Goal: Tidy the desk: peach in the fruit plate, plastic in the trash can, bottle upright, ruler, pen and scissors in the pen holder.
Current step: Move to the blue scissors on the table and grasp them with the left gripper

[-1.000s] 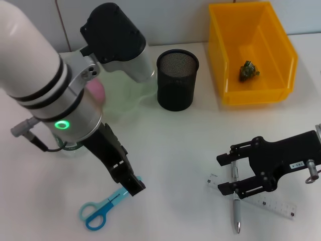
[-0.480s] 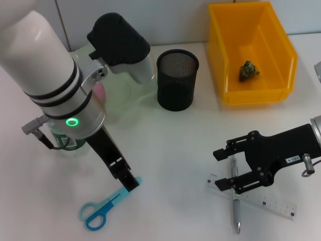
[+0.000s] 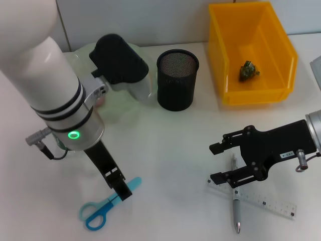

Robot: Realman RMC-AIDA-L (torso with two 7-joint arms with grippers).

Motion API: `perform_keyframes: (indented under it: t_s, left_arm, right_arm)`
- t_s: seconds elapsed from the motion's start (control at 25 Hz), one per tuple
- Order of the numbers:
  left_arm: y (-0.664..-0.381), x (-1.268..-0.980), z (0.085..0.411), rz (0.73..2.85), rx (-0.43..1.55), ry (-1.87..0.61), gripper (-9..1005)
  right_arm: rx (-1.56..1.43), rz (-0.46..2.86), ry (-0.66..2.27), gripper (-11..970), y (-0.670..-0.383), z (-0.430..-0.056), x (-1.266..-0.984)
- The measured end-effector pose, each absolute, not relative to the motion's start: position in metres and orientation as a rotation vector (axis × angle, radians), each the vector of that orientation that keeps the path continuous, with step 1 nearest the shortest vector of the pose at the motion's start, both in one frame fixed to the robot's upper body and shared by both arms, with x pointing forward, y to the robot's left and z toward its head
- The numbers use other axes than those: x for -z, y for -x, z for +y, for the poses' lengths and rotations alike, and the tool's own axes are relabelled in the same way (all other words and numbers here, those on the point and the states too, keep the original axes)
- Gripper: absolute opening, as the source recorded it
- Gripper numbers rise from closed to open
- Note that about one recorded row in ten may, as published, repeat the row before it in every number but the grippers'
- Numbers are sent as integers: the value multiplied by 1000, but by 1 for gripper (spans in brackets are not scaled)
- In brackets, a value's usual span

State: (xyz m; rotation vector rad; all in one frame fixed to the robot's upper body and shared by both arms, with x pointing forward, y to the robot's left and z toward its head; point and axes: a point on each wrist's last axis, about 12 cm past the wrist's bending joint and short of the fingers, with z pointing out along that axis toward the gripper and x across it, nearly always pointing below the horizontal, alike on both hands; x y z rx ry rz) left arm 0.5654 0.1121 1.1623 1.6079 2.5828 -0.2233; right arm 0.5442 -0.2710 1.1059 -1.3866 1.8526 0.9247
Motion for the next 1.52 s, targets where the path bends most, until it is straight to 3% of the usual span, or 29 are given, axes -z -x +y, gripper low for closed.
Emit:
perform_keyframes:
  t_s: [0.92,1.52]
  left_arm:
    - [-555,-1129,109,2538,157,-1714,785]
    - [-555,-1123,110,2524,147,-1736,688]
  right_arm:
    - [-913,1856,1356,728,-544,-268,-1101]
    - [-893,1854,1352,728,-545,-269,-1099]
